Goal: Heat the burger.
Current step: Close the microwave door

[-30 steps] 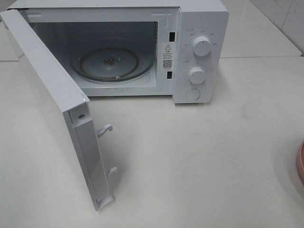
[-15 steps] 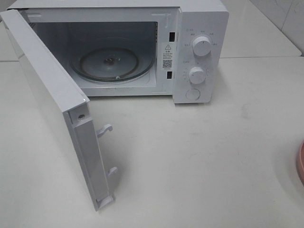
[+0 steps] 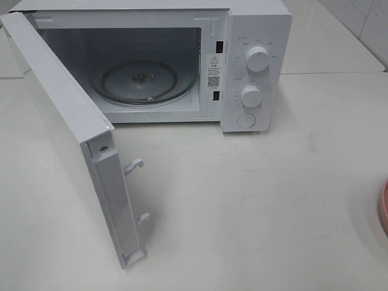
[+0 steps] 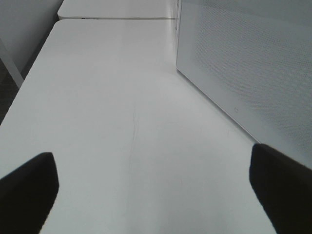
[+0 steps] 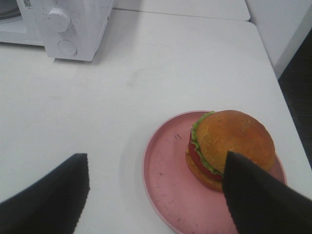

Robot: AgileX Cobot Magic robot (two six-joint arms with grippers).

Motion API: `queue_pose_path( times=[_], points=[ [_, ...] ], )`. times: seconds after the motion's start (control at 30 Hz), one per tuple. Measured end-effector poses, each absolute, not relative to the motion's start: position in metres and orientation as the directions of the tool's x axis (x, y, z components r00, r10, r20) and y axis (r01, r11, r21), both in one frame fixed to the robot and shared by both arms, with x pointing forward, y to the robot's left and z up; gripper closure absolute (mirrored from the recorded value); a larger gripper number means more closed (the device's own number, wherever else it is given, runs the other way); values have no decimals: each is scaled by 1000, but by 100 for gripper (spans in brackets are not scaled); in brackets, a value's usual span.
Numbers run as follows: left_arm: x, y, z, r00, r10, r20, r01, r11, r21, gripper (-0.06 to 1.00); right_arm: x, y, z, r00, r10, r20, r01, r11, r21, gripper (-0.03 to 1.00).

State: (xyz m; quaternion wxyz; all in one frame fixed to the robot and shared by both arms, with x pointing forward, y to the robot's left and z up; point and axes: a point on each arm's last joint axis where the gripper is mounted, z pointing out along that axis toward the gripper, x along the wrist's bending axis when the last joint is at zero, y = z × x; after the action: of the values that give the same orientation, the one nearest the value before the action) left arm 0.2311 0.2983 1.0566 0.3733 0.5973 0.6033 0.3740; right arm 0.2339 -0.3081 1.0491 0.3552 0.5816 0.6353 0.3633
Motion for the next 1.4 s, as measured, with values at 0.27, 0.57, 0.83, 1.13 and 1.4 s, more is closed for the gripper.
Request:
queue_pose_path(
  times=[0.27, 0.57, 0.83, 1.13, 1.4],
  points=[
    [231, 298, 1057, -8, 1000, -4, 441, 7, 897, -5, 233, -308, 1048, -44, 998, -33, 486, 50, 873, 21],
    [231, 298, 1057, -8, 1000, -4, 441, 7, 897, -5, 233, -308, 1048, -44, 998, -33, 486, 50, 873, 21],
    [231, 298, 1057, -8, 1000, -4, 441, 7, 897, -5, 233, -308, 1048, -45, 998, -34, 486, 51, 873, 21],
    [231, 298, 1057, -8, 1000, -4, 441, 7, 897, -5, 233, -308, 1048, -45, 998, -34, 486, 51, 873, 21],
    [231, 298, 1057, -3, 1000, -10, 441, 10, 897, -5, 233, -308, 1048, -45, 998, -34, 486, 51, 873, 21]
  ],
)
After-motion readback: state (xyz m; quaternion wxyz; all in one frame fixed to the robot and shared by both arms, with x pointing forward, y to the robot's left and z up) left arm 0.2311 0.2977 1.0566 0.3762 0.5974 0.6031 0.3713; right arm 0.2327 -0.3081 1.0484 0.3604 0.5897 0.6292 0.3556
